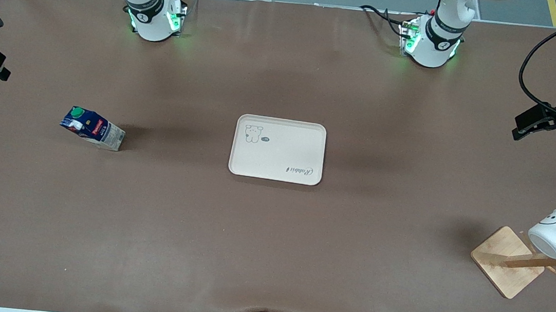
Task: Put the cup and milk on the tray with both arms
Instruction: 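Reach the left gripper toward the white mug on the wooden stand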
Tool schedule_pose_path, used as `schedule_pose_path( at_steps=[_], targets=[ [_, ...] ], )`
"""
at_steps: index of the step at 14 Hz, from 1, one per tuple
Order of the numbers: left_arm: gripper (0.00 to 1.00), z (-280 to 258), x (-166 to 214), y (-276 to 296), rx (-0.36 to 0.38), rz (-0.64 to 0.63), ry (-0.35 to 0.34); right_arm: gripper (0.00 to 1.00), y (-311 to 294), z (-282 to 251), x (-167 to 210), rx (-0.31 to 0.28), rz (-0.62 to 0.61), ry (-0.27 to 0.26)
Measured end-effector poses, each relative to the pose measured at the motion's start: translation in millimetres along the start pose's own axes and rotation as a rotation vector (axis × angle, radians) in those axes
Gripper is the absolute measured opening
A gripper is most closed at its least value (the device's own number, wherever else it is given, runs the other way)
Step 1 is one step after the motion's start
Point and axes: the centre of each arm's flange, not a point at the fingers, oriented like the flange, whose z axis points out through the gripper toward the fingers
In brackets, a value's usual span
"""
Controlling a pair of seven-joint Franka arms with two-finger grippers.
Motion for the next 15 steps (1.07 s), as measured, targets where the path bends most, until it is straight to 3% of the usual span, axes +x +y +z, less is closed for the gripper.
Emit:
schedule_pose_path(
  at_steps=[7, 12, 15],
  targets=[
    [1.0, 11, 8, -7, 0.004, -0.014, -0.013, 1.0, 0, 0, 0, 0.0, 0.0, 0.001],
    [1.0, 62, 44, -92, 0.002, -0.08, 0.109, 1.0, 0, 2, 1, 0.0, 0.0, -0.003],
    [1.0, 98, 42, -124, -0.072, -0.124, 0.146, 1.0, 1, 3, 2, 0.0, 0.0, -0.004]
  ],
)
